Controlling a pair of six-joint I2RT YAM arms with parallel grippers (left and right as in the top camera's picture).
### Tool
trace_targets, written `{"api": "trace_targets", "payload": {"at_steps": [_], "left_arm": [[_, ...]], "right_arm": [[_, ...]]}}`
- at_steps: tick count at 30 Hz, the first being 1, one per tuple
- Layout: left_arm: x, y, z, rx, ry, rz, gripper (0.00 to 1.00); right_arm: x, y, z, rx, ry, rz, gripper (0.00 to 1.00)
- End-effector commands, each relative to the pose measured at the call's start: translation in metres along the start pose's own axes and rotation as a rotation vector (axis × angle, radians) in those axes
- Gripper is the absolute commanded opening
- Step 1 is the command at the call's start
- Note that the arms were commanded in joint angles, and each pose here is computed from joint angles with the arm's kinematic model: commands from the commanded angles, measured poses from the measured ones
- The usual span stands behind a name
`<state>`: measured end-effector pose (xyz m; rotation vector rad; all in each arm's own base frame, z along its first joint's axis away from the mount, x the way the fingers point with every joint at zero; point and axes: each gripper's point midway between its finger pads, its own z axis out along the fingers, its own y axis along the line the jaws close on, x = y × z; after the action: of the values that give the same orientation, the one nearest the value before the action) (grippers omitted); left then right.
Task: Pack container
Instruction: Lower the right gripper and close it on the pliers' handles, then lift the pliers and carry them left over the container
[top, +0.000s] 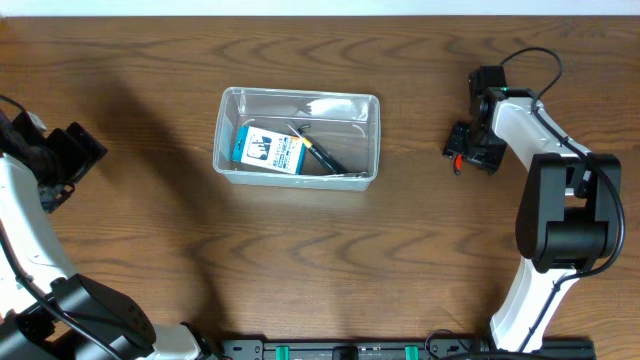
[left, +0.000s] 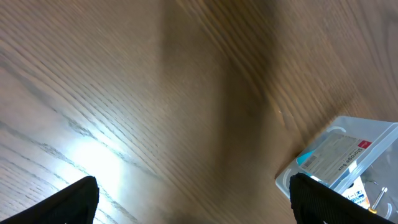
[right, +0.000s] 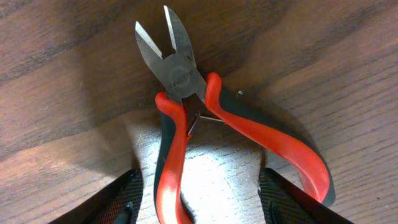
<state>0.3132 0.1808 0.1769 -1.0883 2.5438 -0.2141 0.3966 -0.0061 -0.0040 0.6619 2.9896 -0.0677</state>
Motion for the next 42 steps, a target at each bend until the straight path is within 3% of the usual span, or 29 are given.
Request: {"api": "trace_targets", "payload": {"at_steps": [1,10,16,20,29,35,42], "left_arm": [[-0.002,-0.002,-0.005,-0.001,-0.016,0.025,0.91],[-0.002,-0.002,-0.005,-0.001,-0.016,0.025,0.91],[-0.002,-0.002,-0.005,-0.001,-0.016,0.024,0.9],[-0.002,-0.002,-0.005,-0.001,-0.016,0.025,0.9],[-0.002,-0.002,-0.005,-0.001,-0.016,0.025,0.9],[-0.002,-0.002,-0.005,-0.001,-0.016,0.025,0.9],[-0.002,-0.002,-0.005,-0.001,-0.016,0.025,0.9]], "right_arm": [[0.011,0.003,0.024,0.031,0.044,0.008,0.61],[0.013,0.01,0.024,0.027,0.038,-0.011,0.43],[0.015,0.011,0.024,0.03,0.043,-0.016,0.21],[0.015,0.011,0.024,0.031,0.045,-0.017,0.2],[0.008,0.021,0.009,-0.008,0.053,-0.099,0.09],[-0.028,0.037,-0.036,-0.044,-0.026,-0.178,0.02],[-0.075,0.06,-0.108,-0.109,-0.187,-0.215,0.03]]}}
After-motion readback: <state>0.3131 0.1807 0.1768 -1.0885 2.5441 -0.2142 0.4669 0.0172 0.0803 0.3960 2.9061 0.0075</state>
